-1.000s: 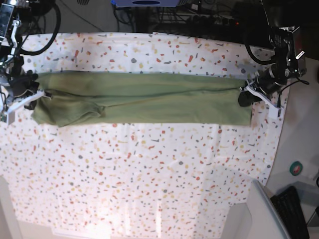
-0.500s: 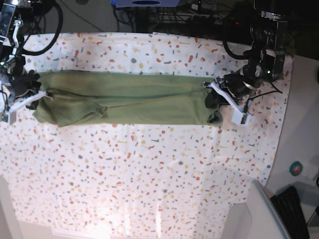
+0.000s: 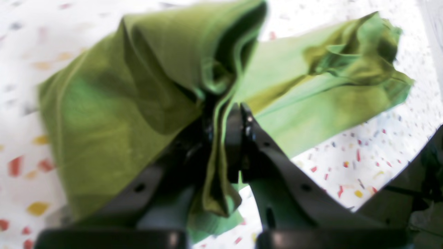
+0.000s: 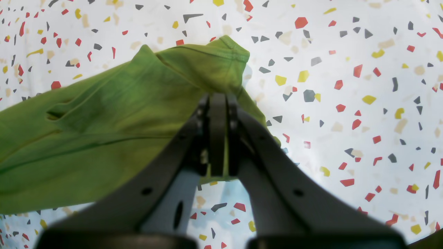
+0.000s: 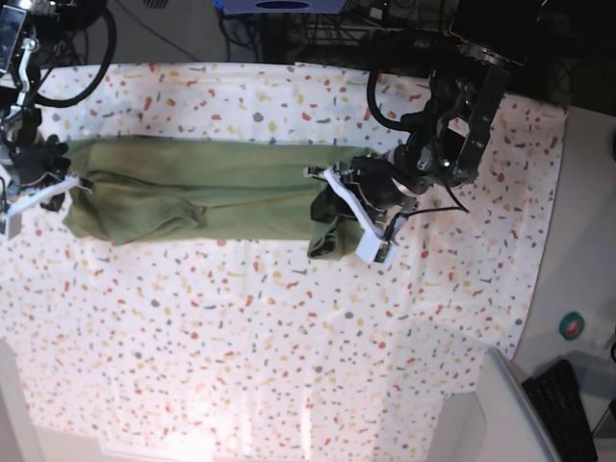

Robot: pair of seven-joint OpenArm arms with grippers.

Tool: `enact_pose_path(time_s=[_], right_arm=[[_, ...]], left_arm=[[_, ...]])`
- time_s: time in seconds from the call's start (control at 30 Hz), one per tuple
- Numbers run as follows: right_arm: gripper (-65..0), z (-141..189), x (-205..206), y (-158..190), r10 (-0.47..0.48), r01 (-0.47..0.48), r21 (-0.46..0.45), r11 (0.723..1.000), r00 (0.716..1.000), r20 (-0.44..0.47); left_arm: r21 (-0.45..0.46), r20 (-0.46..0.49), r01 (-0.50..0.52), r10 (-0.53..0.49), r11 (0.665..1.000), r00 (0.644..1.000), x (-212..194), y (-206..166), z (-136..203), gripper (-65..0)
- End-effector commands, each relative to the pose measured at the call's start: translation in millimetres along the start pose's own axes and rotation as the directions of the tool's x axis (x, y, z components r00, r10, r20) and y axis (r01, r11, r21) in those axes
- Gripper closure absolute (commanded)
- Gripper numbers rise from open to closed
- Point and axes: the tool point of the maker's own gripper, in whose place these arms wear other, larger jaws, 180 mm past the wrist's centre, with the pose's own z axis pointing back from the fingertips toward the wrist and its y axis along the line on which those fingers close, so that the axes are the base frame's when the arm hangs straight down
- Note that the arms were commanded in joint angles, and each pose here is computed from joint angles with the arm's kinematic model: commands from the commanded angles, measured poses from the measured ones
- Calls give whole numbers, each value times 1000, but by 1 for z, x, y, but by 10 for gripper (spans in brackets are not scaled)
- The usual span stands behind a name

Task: Layout the t-shirt on the table in an organized manner, then fold the t-shirt properly
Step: 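Fold the strip's end with the left gripper toward the right gripper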

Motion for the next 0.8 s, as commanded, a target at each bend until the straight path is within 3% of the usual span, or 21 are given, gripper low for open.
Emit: enact_pose_path(time_s=[0.0, 0.3, 0.77], right_arm=[[0, 2, 15, 0, 13, -13, 3, 1000, 999, 46], [0, 2, 15, 0, 13, -13, 3, 1000, 999, 46], [0, -7, 3, -4, -6, 6, -1, 1000, 1000, 9]], left_arm=[[-25, 39, 6, -5, 1000, 999, 16, -7, -3, 0], [-81, -24, 19, -21, 997, 999, 3, -32, -28, 0], [-60, -56, -11, 7, 998, 998, -9, -22, -32, 0]])
